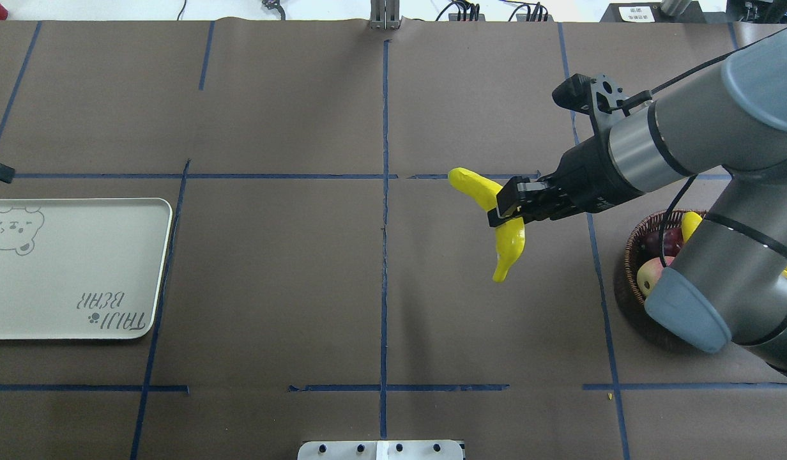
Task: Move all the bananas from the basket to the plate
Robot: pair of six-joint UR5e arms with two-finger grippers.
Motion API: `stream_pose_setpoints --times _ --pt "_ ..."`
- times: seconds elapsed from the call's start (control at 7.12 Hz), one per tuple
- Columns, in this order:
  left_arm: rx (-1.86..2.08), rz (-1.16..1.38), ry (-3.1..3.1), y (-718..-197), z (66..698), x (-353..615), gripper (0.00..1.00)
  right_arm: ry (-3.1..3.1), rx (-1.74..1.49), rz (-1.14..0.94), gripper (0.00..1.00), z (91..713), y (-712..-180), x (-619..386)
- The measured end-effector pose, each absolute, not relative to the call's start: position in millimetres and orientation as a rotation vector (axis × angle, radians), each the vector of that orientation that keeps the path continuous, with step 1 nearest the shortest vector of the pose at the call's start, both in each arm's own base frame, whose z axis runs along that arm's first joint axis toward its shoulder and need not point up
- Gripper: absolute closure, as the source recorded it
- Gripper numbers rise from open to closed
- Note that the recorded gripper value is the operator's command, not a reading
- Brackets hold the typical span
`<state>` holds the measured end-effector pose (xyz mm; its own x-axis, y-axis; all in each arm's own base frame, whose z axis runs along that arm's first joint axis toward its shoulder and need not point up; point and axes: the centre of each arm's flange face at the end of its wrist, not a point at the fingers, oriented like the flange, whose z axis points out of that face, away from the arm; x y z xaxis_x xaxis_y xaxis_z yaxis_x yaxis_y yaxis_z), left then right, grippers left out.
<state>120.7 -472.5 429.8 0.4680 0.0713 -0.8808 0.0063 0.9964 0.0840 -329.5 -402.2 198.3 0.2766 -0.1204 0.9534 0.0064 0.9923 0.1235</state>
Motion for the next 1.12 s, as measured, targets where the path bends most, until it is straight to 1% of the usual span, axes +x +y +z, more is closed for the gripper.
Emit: stream_pose_setpoints --times 0.42,0.7,0.98,1.12 --pt "-0.181 -0.322 1.260 -467 291 233 0.00 -1.341 0.140 -0.022 0.94 145 -372 -382" --pt "-0.296 -0.461 1.318 -459 216 289 0.00 -1.369 0.198 -0.005 0.93 119 -352 -411" --pt "-0.370 -0.555 1.356 -451 167 327 0.00 -1.446 0.267 -0.007 0.92 111 -344 -439" --pt "-0.391 -0.567 1.360 -446 159 338 0.00 -1.488 0.294 -0.004 0.92 114 -342 -454"
